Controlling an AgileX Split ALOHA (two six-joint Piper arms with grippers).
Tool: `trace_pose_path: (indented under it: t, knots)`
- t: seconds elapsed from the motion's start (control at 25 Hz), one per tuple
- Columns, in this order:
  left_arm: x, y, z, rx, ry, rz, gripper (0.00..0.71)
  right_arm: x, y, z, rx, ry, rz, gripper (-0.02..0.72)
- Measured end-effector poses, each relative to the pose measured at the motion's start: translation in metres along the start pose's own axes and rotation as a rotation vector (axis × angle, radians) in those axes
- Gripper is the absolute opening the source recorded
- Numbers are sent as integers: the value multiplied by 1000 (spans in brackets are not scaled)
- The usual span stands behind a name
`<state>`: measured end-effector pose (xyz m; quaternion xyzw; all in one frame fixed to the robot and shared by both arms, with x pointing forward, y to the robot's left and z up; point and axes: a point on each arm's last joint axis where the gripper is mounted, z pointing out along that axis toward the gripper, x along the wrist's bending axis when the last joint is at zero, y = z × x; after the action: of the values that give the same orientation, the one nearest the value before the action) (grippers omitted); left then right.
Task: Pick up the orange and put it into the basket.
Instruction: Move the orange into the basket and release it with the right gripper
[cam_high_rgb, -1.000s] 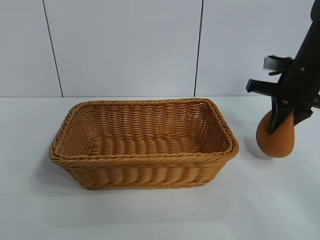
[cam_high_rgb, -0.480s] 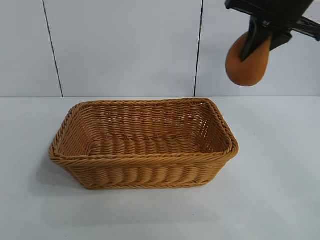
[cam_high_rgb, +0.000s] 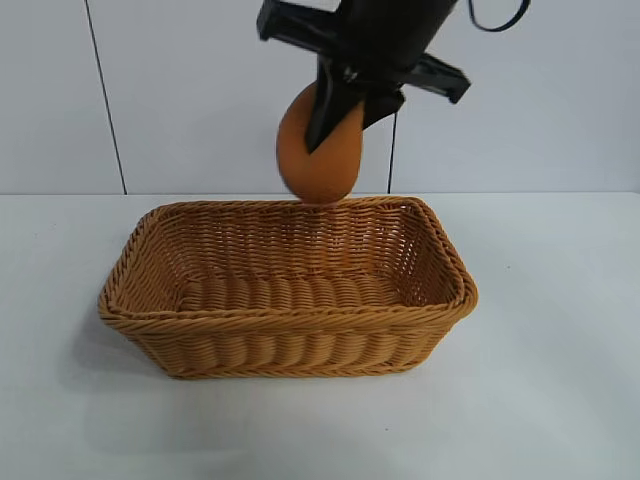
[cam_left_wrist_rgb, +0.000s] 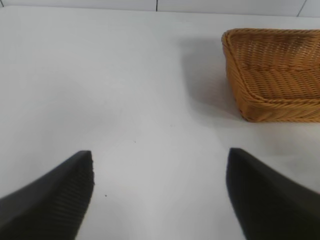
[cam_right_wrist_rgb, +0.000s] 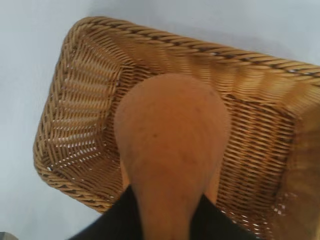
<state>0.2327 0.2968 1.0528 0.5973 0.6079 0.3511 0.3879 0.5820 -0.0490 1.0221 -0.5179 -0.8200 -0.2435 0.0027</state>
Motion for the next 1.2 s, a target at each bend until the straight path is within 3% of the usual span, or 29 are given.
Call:
trace_pose_path:
  t: [0.28, 0.48, 0.6, 0.72, 0.8, 1.04, 1.2]
  knots:
    - [0, 0, 0, 0, 0, 0, 529, -11, -4, 74, 16, -25, 18, 48]
    - [0, 0, 0, 0, 0, 0, 529, -17, -11, 97, 57, -34, 30, 67]
    - [0, 0, 0, 0, 0, 0, 529, -15, -8, 95, 50, -29, 33, 213]
    - [0, 0, 0, 0, 0, 0, 529, -15, -8, 94, 57, -28, 32, 464]
    - [0, 0, 0, 0, 0, 0, 529, -14, -9, 92, 73, -25, 32, 579]
    - [0, 0, 0, 0, 0, 0, 529, -4, 11, 63, 142, -32, 0, 631]
    - [0, 0, 0, 0, 0, 0, 529, 0, 30, 31, 160, -98, -56, 631]
